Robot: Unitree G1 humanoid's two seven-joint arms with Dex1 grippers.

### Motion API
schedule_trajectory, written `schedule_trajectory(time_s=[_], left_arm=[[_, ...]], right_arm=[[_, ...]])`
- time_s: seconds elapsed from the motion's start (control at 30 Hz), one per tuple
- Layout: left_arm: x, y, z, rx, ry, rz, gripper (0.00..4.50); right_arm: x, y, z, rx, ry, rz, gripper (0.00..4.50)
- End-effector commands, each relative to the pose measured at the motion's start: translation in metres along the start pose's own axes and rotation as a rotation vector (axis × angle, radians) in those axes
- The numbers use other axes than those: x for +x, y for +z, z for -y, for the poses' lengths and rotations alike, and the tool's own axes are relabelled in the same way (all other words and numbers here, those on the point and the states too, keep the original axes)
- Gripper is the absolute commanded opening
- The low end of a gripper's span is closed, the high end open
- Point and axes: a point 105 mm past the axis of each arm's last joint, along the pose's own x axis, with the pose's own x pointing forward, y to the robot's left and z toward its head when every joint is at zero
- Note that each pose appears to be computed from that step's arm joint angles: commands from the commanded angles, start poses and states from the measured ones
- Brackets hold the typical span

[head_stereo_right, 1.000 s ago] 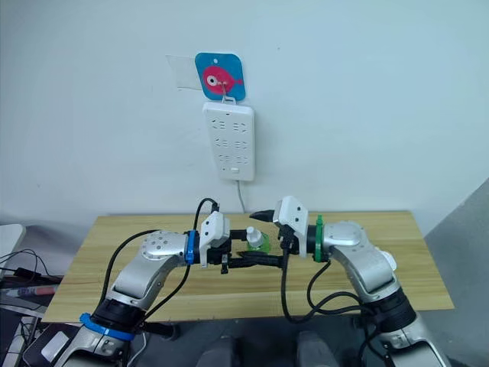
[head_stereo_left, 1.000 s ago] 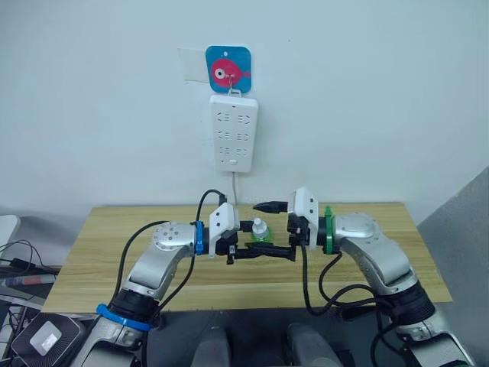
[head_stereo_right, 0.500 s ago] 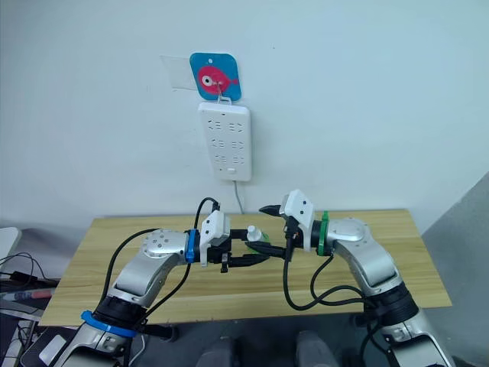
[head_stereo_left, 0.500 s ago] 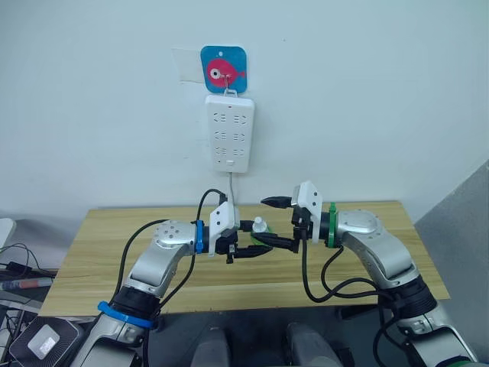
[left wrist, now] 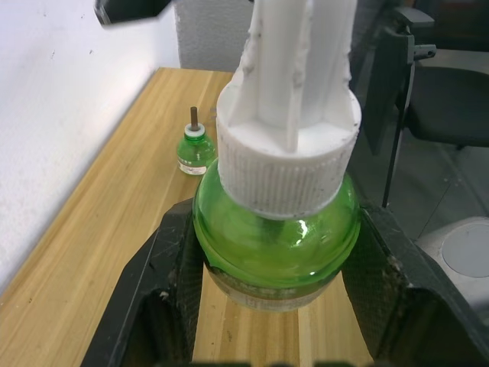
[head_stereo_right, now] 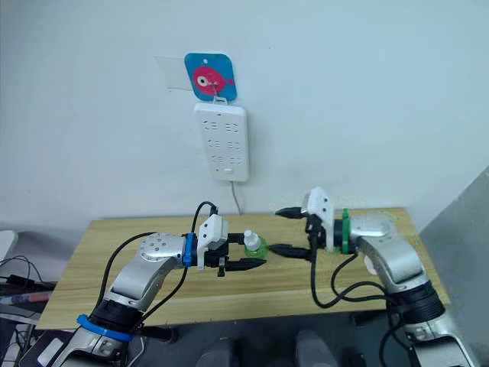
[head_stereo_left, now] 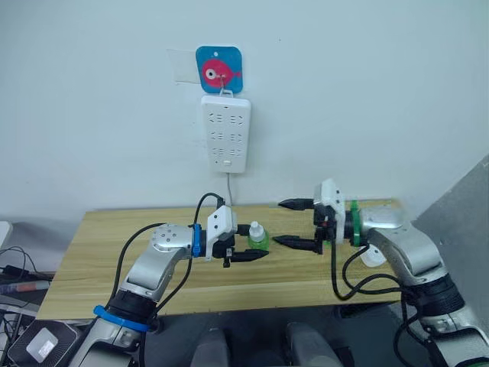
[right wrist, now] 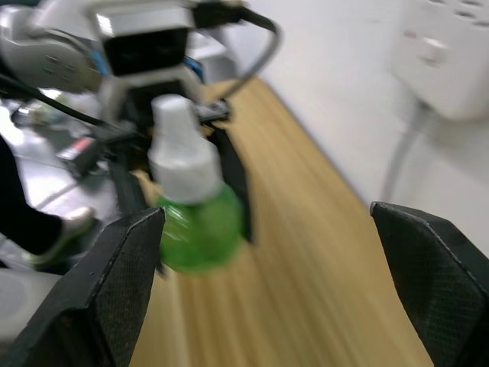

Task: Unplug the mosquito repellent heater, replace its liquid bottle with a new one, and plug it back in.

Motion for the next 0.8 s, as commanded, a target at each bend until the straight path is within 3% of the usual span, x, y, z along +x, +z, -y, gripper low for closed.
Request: schedule_trajectory(time_s=[0.03,0.17,0.33,0.53,0.8], left_arm=[[0.001,0.014,0.003,0.051,-0.021,0.032,2.21],[0.001,0.014,0.004,0.050,-0.022,0.031,2.21],[0.001,0.014,0.007,0.048,-0.028,0.031,2.21],[0.000,0.012,0.009,0.043,-0.031,0.024,2.21],[-0.002,0.009,0.008,0.040,-0.032,0.016,2.21]], right_arm=[[0.015,0.012,-0.008,-0.044,0.022,0.043,4.48],[0.032,0.014,-0.002,-0.057,-0.029,0.063,4.48],[0.032,0.011,0.008,-0.053,-0.101,0.055,4.48],[0.008,0.012,0.021,-0.019,-0.154,0.049,4.48],[-0.024,0.009,0.001,0.024,-0.052,-0.016,4.48]])
